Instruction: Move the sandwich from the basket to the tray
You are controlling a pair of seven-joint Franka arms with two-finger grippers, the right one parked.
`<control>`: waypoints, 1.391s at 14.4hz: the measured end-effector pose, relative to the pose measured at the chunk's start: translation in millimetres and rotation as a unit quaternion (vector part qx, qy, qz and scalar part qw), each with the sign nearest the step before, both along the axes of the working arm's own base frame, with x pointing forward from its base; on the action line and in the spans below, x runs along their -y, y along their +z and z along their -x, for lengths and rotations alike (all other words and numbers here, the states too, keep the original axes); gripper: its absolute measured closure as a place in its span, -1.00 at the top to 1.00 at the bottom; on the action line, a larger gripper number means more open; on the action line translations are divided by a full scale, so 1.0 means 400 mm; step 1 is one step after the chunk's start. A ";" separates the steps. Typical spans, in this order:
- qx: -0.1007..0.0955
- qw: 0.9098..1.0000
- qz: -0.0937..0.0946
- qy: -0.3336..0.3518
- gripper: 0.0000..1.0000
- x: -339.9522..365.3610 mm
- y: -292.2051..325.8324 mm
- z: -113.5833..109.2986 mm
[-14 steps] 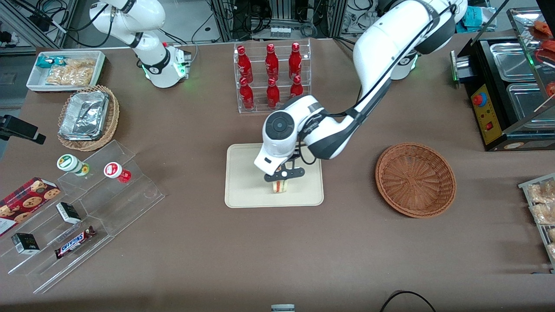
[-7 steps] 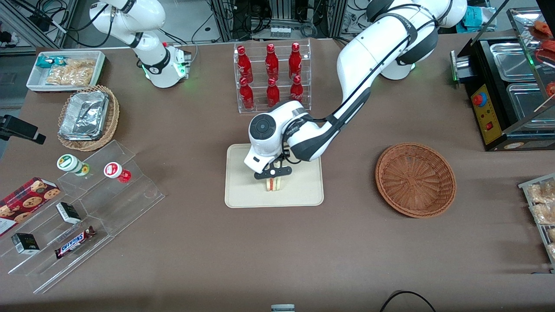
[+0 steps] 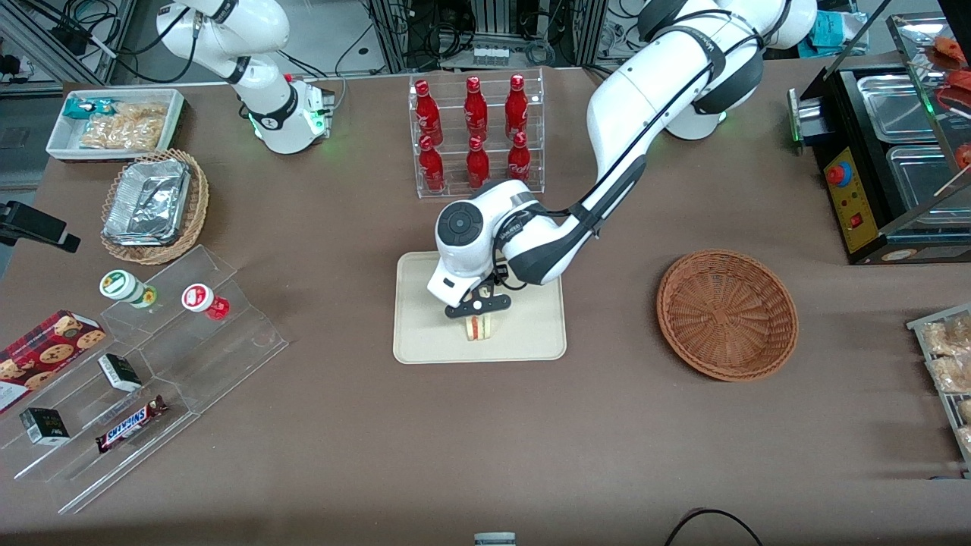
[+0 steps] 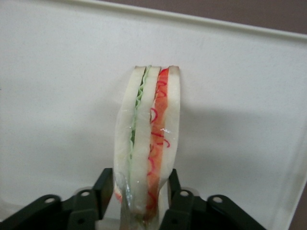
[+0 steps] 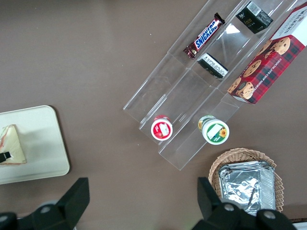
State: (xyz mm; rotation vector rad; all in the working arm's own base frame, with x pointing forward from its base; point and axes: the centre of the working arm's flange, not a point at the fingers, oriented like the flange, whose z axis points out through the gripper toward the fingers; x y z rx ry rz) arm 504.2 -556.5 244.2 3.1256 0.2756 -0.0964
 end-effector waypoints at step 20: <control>-0.071 0.994 -0.057 -0.060 1.00 -0.676 0.458 -0.124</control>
